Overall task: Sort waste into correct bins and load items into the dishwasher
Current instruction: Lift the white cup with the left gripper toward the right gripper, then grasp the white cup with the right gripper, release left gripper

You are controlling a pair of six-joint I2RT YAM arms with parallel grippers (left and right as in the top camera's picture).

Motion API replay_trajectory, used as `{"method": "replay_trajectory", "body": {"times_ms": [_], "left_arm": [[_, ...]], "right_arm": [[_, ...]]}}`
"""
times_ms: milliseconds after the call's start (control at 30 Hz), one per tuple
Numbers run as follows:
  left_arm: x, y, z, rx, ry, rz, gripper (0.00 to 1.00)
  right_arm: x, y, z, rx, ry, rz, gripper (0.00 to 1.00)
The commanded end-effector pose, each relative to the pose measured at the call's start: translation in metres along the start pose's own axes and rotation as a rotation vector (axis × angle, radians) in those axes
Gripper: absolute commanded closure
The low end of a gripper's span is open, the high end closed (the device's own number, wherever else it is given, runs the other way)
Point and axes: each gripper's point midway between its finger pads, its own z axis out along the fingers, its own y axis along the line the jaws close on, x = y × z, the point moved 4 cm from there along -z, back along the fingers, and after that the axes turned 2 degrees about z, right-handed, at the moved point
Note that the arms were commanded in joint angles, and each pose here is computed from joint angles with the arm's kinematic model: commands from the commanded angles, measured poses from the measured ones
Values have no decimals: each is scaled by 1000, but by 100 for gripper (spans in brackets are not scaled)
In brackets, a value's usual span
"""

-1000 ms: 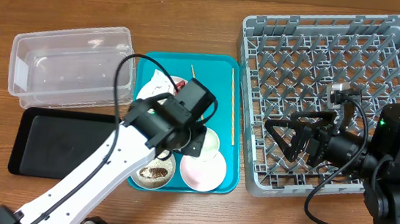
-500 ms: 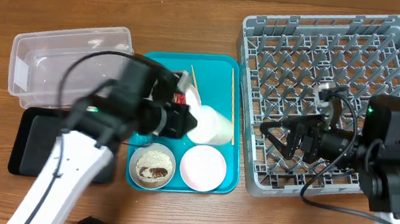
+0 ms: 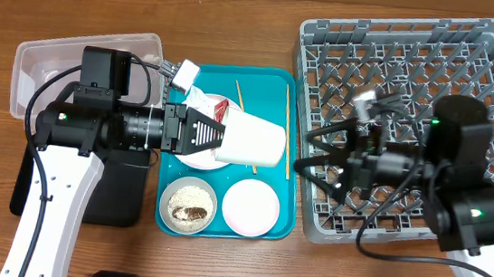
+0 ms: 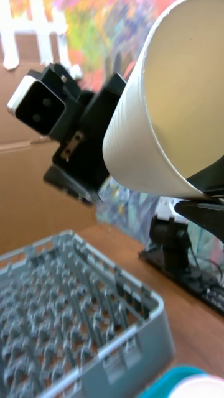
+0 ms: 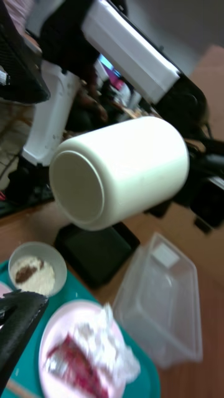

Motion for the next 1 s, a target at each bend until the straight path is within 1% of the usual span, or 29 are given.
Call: {"method": "replay_trajectory", "body": {"times_ms": [0, 200, 267, 333, 400, 433, 500, 533, 567, 600, 667, 700, 733, 800, 833, 867, 967], "left_arm": [[1, -18, 1, 105, 28, 44, 96], [5, -21, 7, 116, 52, 46, 96], [6, -20, 9, 111, 58, 48, 96], [6, -18, 10, 94, 58, 50, 96], [5, -14, 10, 66, 52, 51, 96], [5, -14, 10, 61, 51, 52, 96], [4, -14, 11, 61, 50, 57, 96], [4, -14, 11, 61, 50, 59, 91], [4, -13, 11, 61, 50, 58, 80], [4, -13, 11, 60, 50, 59, 62], [3, -10, 10, 35, 43, 58, 12], [2, -7, 10, 12, 37, 58, 0], [1, -2, 9, -21, 27, 57, 0], [-2, 9, 5, -99, 3, 39, 0], [-2, 15, 2, -143, -8, 21, 0], [-2, 24, -3, -206, -24, -10, 0], [1, 41, -12, -324, -46, -69, 0]], "right_arm": [[-3, 20, 14, -78, 28, -32, 0], [-10, 28, 32, -124, 32, -49, 1], [-11, 31, 37, -144, 36, -45, 10], [-12, 34, 40, -158, 40, -45, 23], [-11, 35, 42, -164, 44, -48, 27], [-11, 35, 42, -165, 45, -47, 34], [-10, 35, 42, -163, 47, -41, 41], [-10, 34, 42, -162, 48, -39, 41], [-10, 35, 41, -162, 49, -38, 41], [-10, 35, 41, -161, 49, -37, 41], [-10, 36, 38, -155, 39, -54, 41], [-11, 36, 34, -143, 30, -68, 41], [-12, 33, 31, -105, 11, -65, 41], [-14, 20, 19, 31, -41, -23, 41], [-15, 10, 11, 137, -77, 9, 40], [-13, -6, -5, 304, -124, 59, 40], [-2, -37, -45, 667, -213, 182, 40]]}}
